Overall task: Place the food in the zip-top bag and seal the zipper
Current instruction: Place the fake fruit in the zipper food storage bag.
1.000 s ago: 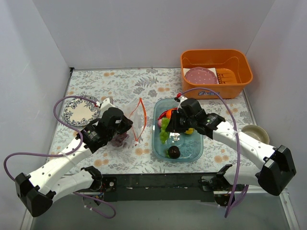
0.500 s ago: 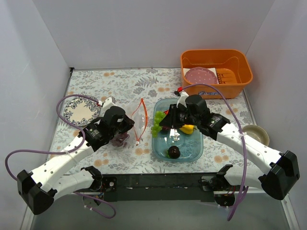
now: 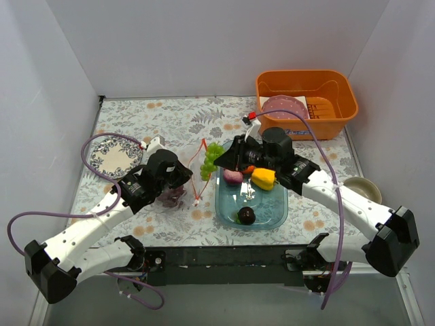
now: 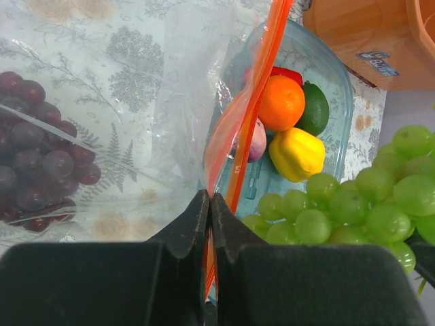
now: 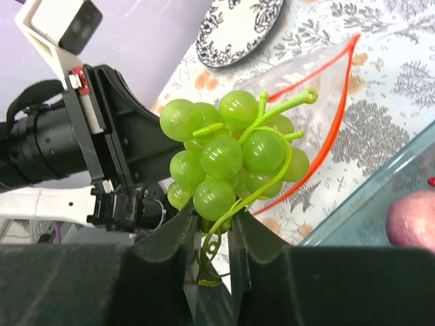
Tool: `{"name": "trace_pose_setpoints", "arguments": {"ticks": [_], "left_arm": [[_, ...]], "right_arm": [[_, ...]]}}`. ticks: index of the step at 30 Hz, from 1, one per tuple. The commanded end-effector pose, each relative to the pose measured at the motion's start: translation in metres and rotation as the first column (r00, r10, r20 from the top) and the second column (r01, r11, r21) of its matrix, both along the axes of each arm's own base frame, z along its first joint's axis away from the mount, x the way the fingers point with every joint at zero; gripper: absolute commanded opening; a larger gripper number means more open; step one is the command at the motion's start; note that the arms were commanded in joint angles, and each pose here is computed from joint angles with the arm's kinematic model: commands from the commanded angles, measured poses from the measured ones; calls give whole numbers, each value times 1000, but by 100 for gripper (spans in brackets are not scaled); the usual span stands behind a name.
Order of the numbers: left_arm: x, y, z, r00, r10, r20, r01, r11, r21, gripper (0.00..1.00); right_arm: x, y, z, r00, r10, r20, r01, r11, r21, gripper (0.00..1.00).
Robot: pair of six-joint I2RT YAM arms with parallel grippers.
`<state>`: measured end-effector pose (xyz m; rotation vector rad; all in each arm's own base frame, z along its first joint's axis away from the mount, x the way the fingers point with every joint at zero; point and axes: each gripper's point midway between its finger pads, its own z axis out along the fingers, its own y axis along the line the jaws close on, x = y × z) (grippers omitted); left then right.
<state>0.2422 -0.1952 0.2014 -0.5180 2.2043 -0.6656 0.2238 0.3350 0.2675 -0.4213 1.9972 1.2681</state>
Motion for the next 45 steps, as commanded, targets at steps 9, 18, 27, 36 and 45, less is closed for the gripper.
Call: {"name": "trace_pose_setpoints", "arguments": {"ticks": [9,18,27,36,45], "left_arm": [[2,-8,44,996,-30,83,37,996,-80,0],[0,-3,46,996,-25,91,31,997,-68,0],[-2,0,50,995,-15,101,23,997,-77,0],[-2,9,51,994,7,110,-1,999,-53,0],[2,8,52,993,11,118,-6,999,-43,0]], "right_arm": [[5,39,-45,993,81,-90,-82,997,-14,5],[8,64,-52,983,159,-95,-166,983,-75,9],[25,77,-60,982,155,-109,-170,975,-145,52],[17,31,-63,998,-1,-67,-11,983,-185,74],[11,-53,-75,951,-308,-20,291,916,-274,75]]}}
